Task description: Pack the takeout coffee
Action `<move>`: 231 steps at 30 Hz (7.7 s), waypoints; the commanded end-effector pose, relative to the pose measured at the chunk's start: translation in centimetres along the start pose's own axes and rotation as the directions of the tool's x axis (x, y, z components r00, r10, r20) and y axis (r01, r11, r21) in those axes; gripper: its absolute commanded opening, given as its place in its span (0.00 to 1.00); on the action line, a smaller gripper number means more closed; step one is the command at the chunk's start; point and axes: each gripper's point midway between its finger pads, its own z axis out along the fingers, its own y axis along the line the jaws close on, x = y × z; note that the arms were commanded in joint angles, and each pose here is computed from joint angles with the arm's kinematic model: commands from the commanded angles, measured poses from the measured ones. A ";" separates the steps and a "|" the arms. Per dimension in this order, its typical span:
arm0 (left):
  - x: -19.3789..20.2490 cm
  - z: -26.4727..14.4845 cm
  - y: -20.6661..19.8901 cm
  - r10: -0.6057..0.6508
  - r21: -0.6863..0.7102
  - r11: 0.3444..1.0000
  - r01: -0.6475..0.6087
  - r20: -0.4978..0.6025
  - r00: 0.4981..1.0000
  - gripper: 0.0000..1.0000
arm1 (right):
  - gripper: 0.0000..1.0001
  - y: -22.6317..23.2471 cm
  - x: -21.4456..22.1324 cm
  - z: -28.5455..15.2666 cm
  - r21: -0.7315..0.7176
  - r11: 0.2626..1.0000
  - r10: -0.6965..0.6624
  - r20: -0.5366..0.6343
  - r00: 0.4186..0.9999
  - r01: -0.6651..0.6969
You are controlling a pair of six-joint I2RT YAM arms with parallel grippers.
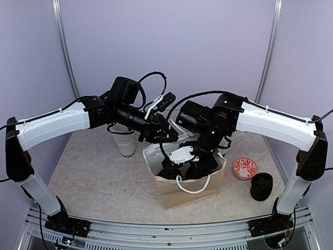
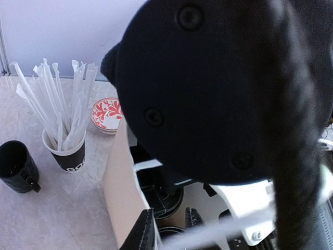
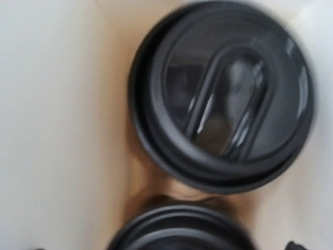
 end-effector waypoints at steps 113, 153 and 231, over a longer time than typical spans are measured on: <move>-5.0 -23.4 12.0 0.036 -0.960 0.146 0.239 0.246 0.969 0.99 | 0.00 -3.3 2.1 -34.2 0.202 0.920 -0.053 0.914 0.402 -0.337; -1.1 -27.1 13.6 0.161 -0.863 0.369 0.345 0.425 0.891 0.99 | 0.52 -12.0 0.7 -20.0 0.191 0.907 0.086 0.787 0.610 -0.374; 1.6 -28.2 15.3 0.119 -0.898 0.335 0.286 0.342 0.932 0.99 | 0.00 -0.5 3.1 -33.8 0.232 0.935 -0.079 0.874 0.480 -0.268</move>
